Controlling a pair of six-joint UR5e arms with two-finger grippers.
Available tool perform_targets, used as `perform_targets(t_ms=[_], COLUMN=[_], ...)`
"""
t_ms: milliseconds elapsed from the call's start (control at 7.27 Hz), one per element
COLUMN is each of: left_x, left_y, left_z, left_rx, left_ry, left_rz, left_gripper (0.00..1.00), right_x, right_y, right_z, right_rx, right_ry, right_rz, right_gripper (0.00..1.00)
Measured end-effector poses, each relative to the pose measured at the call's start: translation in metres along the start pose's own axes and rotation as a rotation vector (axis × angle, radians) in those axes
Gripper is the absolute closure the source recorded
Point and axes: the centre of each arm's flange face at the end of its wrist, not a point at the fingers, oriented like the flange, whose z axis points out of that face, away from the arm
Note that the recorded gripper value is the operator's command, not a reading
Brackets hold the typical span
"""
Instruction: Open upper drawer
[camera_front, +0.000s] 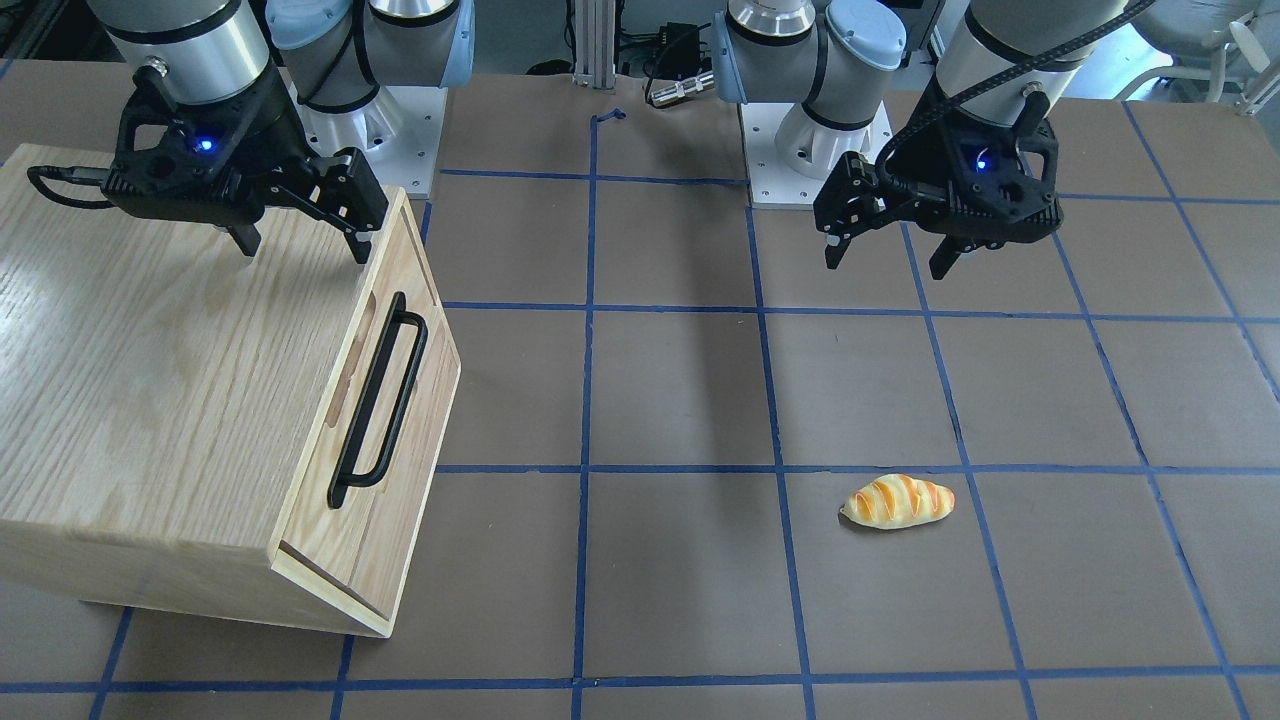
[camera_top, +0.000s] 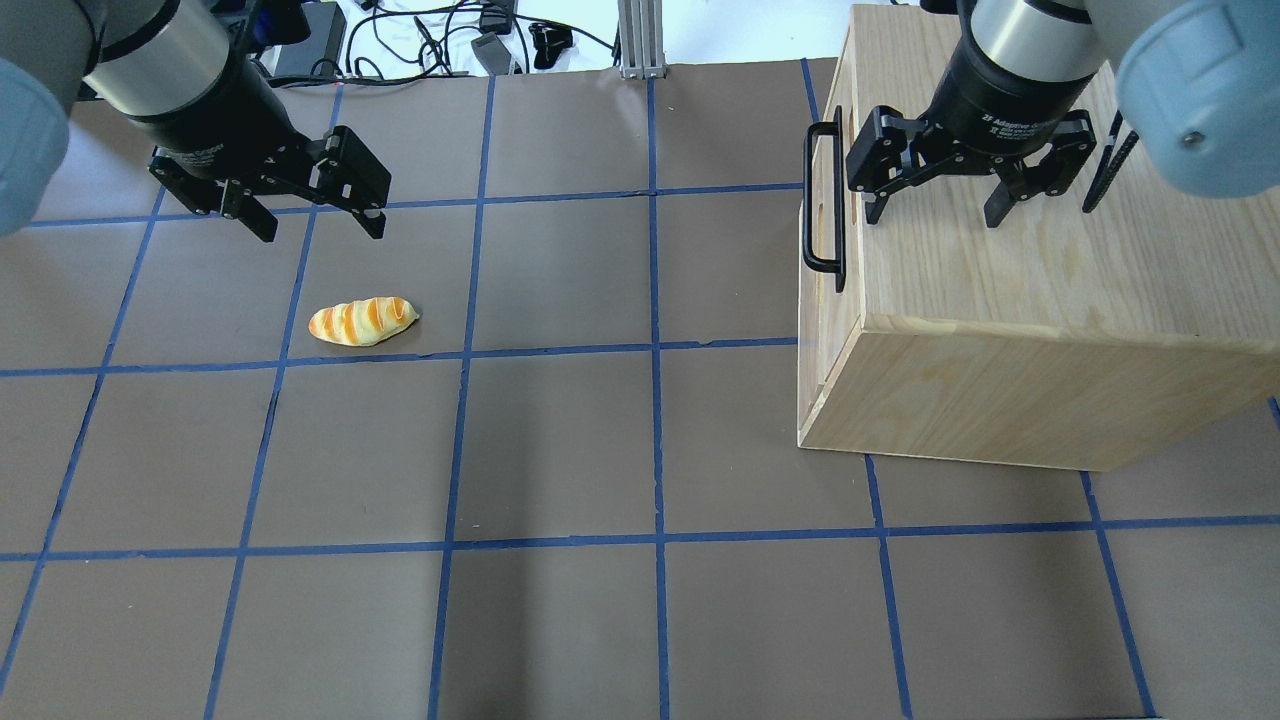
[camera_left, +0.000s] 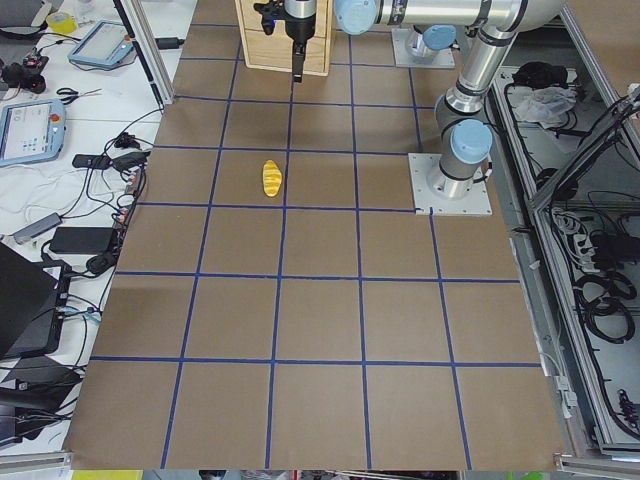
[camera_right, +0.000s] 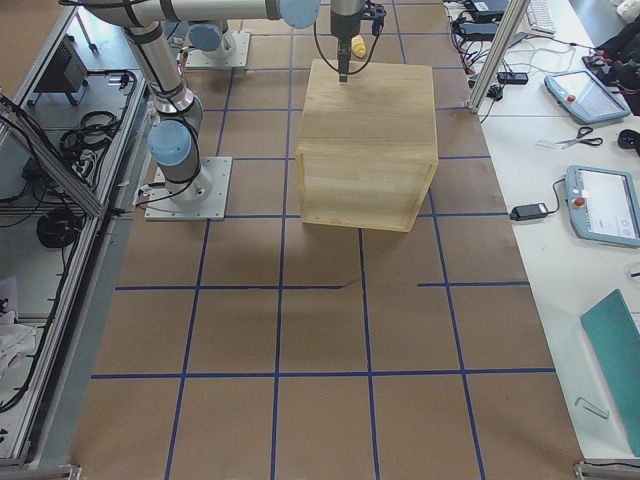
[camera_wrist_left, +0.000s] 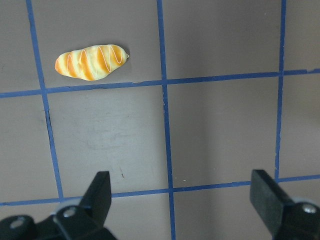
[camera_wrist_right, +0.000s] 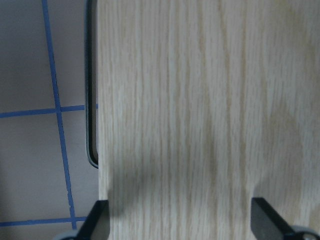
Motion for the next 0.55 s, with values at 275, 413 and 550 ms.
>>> perform_targets(t_ms=[275, 413, 550], left_x=[0.0001, -0.0001, 0.0000], left_y=[-0.0005, -0.0024, -0.0043], left_z=[0.0017, 0.0045, 0.0086], left_rx=[-0.002, -0.003, -0.009], left_ry=[0.000, -0.004, -0.006], left_rz=[0.000, 0.001, -0.006], left_gripper=[0.00, 0.00, 0.00], right_x=[0.0000, 0.0000, 0.0000], right_y=[0.0000, 0.0000, 0.0000], right_z=[0.0000, 0.0000, 0.0000], right_rx=[0.000, 0.000, 0.000], right_ry=[0.000, 0.000, -0.001], right_rz=[0.000, 0.000, 0.000], right_gripper=[0.00, 0.00, 0.00])
